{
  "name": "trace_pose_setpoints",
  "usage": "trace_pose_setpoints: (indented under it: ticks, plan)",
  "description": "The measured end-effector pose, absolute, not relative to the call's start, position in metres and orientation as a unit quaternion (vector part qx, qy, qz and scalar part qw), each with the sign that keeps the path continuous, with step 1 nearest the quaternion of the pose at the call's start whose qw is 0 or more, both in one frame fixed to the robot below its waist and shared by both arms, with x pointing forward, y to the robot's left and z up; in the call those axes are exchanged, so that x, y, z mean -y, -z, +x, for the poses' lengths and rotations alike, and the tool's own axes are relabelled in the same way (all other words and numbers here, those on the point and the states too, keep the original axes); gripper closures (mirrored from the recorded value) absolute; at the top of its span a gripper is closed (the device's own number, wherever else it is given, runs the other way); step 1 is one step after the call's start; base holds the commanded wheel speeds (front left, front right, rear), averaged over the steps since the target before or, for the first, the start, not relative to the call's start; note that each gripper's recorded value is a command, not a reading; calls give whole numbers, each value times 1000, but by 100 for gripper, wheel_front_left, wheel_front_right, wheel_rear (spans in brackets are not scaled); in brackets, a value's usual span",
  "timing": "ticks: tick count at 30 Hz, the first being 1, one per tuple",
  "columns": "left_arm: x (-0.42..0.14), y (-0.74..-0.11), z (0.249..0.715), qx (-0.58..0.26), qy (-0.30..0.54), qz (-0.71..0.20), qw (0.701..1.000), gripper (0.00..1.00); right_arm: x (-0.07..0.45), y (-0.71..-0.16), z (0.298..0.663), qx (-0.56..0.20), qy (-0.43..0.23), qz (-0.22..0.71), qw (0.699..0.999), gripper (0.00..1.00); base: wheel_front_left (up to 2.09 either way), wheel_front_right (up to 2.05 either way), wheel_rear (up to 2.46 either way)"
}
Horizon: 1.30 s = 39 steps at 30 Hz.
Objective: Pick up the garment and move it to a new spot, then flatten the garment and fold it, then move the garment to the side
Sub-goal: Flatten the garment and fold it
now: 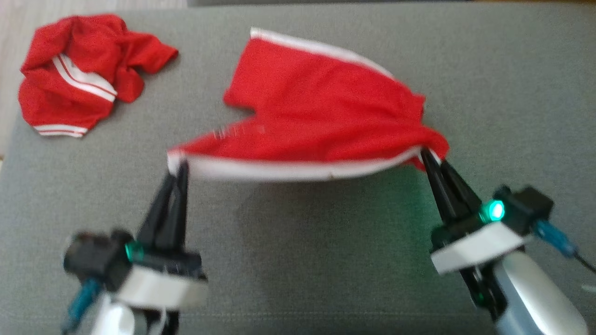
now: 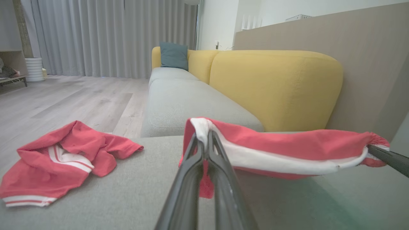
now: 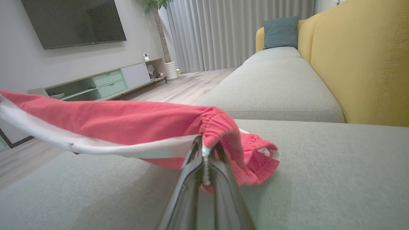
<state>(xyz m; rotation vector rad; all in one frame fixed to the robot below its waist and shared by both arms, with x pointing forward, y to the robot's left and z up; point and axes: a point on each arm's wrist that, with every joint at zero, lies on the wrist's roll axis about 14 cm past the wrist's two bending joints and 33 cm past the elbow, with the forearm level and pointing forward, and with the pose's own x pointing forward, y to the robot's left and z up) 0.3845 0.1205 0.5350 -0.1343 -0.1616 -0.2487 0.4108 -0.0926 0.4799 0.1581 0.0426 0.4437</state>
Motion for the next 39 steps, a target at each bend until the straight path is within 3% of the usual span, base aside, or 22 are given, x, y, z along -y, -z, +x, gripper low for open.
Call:
trace_pose_setpoints:
  ticks: [13,23,31,39]
  plan:
    - [-111,-545,317,64,122,-94,986,100,110,-489,333,-61,-204,93,973,100,0,0,0]
    - [-99,-517,318,7,145,-104,984,100,116,-456,319,-122,-176,118,970,100,0,0,0]
    - [-102,-494,377,-6,152,-78,985,100,103,-443,346,-125,-181,126,967,100,0,0,0]
    - [-91,-439,465,-75,149,-48,985,100,112,-414,404,-132,-130,142,972,100,0,0,0]
